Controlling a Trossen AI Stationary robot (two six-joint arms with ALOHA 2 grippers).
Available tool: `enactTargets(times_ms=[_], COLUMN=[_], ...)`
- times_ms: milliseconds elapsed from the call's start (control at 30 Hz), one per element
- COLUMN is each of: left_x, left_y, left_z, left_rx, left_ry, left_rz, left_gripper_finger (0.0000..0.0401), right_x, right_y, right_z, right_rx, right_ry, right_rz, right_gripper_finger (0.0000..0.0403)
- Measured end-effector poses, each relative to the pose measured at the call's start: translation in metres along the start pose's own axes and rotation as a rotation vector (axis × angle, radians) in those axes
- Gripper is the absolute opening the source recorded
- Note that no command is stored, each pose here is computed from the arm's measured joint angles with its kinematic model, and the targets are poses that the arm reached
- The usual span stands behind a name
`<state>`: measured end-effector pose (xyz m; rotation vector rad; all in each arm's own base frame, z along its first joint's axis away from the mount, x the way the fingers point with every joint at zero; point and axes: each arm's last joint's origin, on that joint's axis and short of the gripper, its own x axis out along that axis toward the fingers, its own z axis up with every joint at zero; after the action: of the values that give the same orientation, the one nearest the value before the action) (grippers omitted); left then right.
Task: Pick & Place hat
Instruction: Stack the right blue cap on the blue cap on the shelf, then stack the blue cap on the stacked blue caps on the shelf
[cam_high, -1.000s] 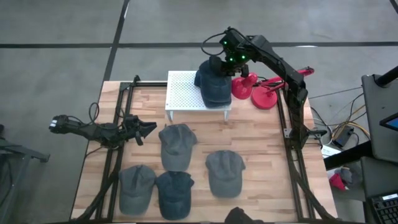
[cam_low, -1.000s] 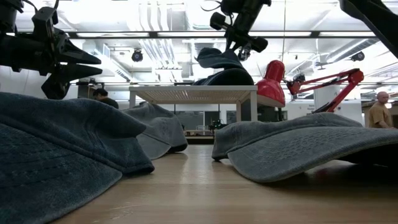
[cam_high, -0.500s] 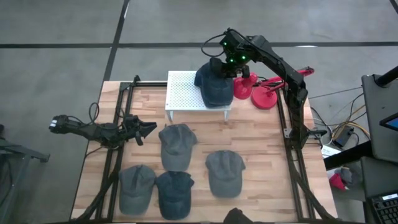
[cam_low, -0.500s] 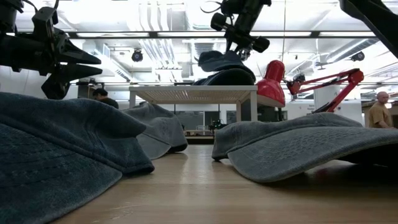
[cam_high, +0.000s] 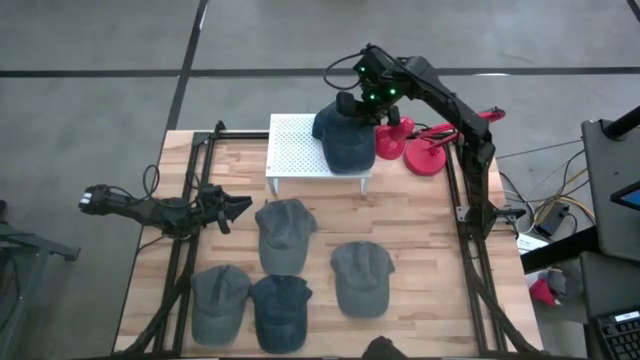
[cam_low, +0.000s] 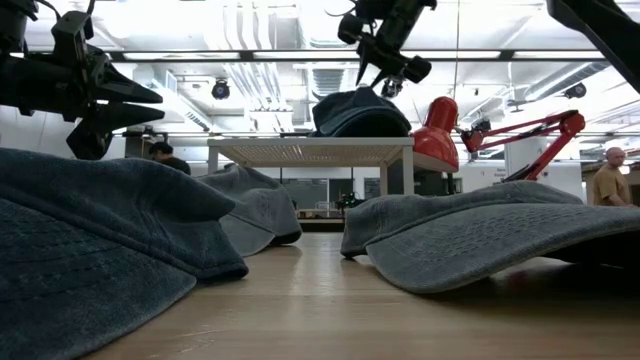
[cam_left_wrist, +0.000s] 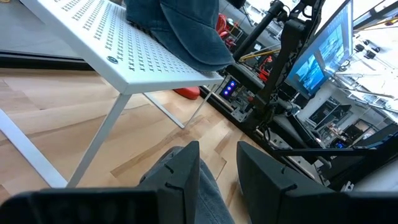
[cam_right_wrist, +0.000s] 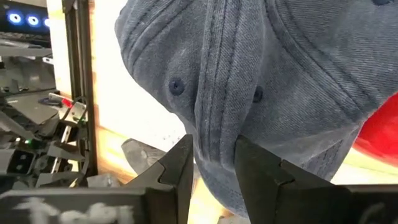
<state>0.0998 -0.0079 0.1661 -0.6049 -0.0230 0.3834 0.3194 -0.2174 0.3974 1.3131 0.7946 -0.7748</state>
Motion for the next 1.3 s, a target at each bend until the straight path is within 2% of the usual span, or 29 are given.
enactTargets(times_ms=[333, 500, 700, 867, 1000, 1133, 1233, 1300], left_x=[0.0, 0.0, 0.0, 0.0, 0.0, -0.001, -0.003, -0.004], left_y=[0.0, 0.0, 0.0, 0.0, 0.0, -0.005, -0.011, -0.017], left_z=[0.0, 0.0, 0.0, 0.0, 0.0, 0.003, 0.012, 0.02], left_rx=[0.0, 0.0, -0.002, -0.003, -0.005, 0.018, 0.048, 0.07], left_ry=[0.0, 0.0, 0.0, 0.0, -0.001, 0.019, 0.024, 0.008], left_rz=[0.0, 0.0, 0.0, 0.0, -0.004, -0.071, -0.127, -0.149], left_gripper_finger=[0.0108, 0.0108, 0.0108, 0.0108, 0.0108, 0.0108, 0.0108, 0.0108], right_x=[-0.034, -0.061, -0.082, -0.073, -0.06, -0.052, -0.054, -0.054], right_y=[-0.001, 0.005, 0.026, 0.049, 0.059, 0.058, 0.048, 0.044], right_z=[-0.013, -0.039, -0.106, -0.177, -0.228, -0.274, -0.301, -0.312], right_rx=[-0.035, -0.129, -0.44, -0.7, -0.838, -0.964, -1.028, -1.038], right_ry=[-0.041, -0.057, -0.016, 0.01, -0.011, -0.047, -0.112, -0.186], right_rz=[0.057, 0.116, 0.195, 0.183, 0.127, 0.044, -0.064, -0.092], right_gripper_finger=[0.0095, 0.0088, 0.0081, 0.0075, 0.0067, 0.006, 0.0057, 0.0054])
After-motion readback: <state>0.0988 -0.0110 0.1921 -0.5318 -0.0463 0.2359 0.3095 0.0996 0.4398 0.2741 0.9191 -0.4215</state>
